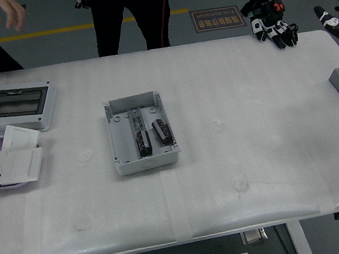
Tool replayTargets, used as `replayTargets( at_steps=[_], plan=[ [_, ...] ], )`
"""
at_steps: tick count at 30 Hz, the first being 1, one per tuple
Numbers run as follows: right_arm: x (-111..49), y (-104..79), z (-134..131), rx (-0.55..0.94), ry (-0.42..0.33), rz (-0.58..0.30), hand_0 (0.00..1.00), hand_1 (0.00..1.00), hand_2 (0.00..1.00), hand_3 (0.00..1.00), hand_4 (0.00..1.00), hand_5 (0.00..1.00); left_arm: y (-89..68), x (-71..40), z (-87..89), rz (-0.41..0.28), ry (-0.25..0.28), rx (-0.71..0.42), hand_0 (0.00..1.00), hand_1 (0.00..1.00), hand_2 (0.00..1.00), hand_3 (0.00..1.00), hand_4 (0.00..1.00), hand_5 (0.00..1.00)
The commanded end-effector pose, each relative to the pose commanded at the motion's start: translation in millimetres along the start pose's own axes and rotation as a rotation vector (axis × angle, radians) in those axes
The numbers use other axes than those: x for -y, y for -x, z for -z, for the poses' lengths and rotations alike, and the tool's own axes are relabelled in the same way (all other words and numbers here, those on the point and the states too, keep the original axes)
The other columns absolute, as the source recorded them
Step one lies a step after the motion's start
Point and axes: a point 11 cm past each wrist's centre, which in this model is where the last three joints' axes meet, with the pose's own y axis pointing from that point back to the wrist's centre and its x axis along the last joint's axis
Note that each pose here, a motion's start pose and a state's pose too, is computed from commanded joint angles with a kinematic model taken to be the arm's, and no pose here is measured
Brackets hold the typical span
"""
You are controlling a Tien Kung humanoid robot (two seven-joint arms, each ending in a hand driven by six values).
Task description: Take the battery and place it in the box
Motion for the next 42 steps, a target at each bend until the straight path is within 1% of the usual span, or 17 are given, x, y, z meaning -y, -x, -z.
replayTargets(
  at_steps=[3, 11, 19, 30, 42],
  plan=[
    [0.3, 2.6, 0.7, -0.002, 0.0, 0.007, 0.748, 0.763, 0.841, 0.953, 0.846, 0.501, -0.6, -0.5, -1.7, -0.001, 0.003, 0.002, 0.606, 0.657, 0.582, 0.561, 0.574, 0.403],
    [-0.3, 4.8, -3.4, -0.014, 0.011, 0.014, 0.745, 0.764, 0.839, 0.951, 0.846, 0.502, -9.5, -3.4, -5.0, -0.018, 0.008, 0.002, 0.606, 0.657, 0.583, 0.56, 0.575, 0.402],
    [-0.4, 1.5, -5.6, -0.022, 0.018, 0.006, 0.746, 0.763, 0.839, 0.951, 0.846, 0.502, -7.6, -3.0, -5.3, -0.014, 0.009, 0.001, 0.606, 0.657, 0.582, 0.561, 0.575, 0.402],
    [1.1, 3.1, -4.2, -0.017, 0.013, 0.011, 0.746, 0.763, 0.839, 0.95, 0.844, 0.504, -8.5, -3.7, -8.1, -0.016, 0.02, -0.008, 0.605, 0.657, 0.576, 0.558, 0.577, 0.398],
    [1.7, 4.5, -11.3, -0.02, 0.034, 0.013, 0.748, 0.763, 0.838, 0.949, 0.844, 0.507, -8.2, -4.5, -11.0, -0.015, 0.024, -0.005, 0.605, 0.657, 0.576, 0.558, 0.576, 0.396]
  ],
)
